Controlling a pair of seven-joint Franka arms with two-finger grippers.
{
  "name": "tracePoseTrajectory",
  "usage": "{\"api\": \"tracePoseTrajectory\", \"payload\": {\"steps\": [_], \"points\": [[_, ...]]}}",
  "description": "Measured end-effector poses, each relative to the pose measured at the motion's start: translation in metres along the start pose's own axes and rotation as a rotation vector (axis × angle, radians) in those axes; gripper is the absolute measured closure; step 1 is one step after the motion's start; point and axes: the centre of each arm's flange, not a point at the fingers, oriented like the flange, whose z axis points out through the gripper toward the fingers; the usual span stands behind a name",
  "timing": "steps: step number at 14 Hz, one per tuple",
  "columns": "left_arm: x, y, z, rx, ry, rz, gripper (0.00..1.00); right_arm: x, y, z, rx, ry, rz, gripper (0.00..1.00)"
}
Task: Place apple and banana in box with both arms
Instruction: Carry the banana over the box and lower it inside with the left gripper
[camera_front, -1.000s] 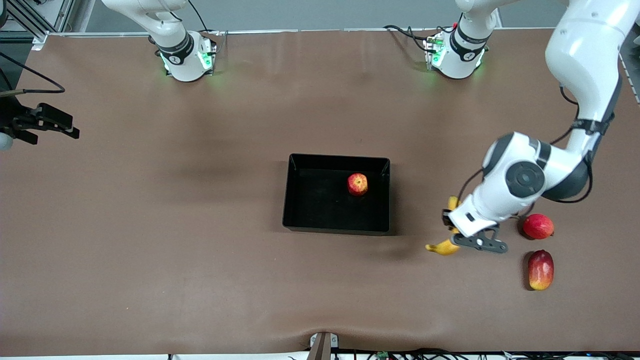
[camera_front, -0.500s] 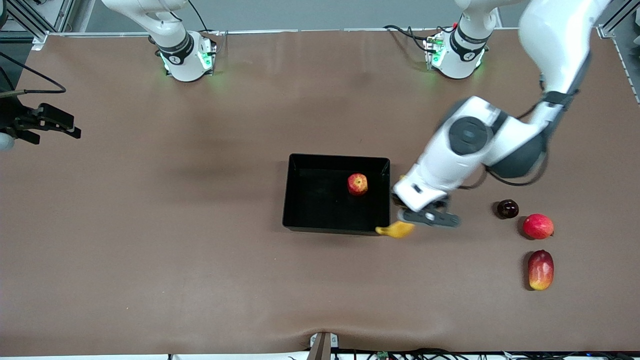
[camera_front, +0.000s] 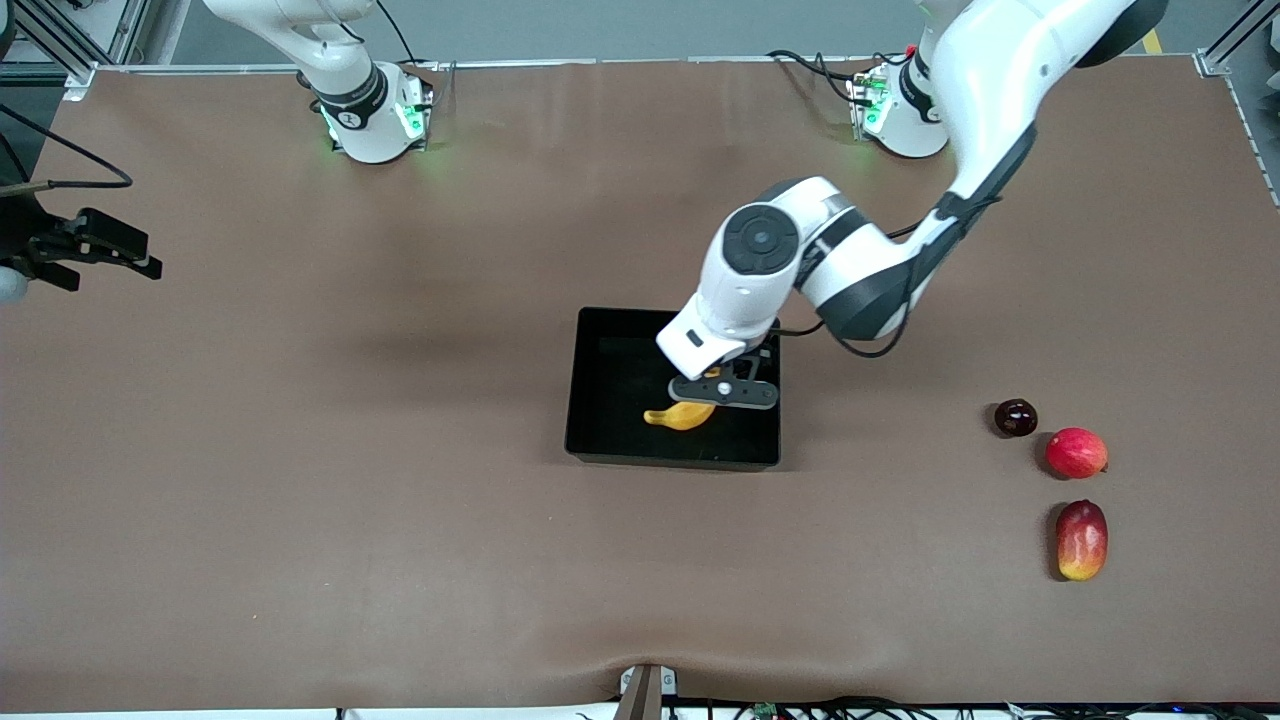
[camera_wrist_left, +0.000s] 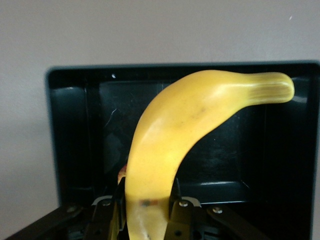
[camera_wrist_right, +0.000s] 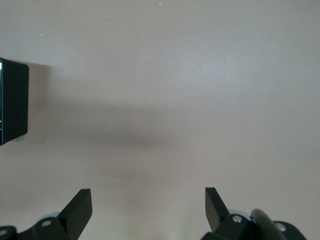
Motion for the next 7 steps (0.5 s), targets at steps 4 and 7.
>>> {"api": "tracePoseTrajectory", "payload": {"steps": [4, 7], "points": [[-0.012, 0.025, 0.034, 0.047, -0.014, 0.009, 0.65, 0.000, 0.000, 0.004, 0.002, -0.008, 0.001, 0.00], [-0.013, 0.028, 0.048, 0.035, -0.023, 0.010, 0.65, 0.000, 0.000, 0.008, 0.003, -0.016, 0.001, 0.00]]}}
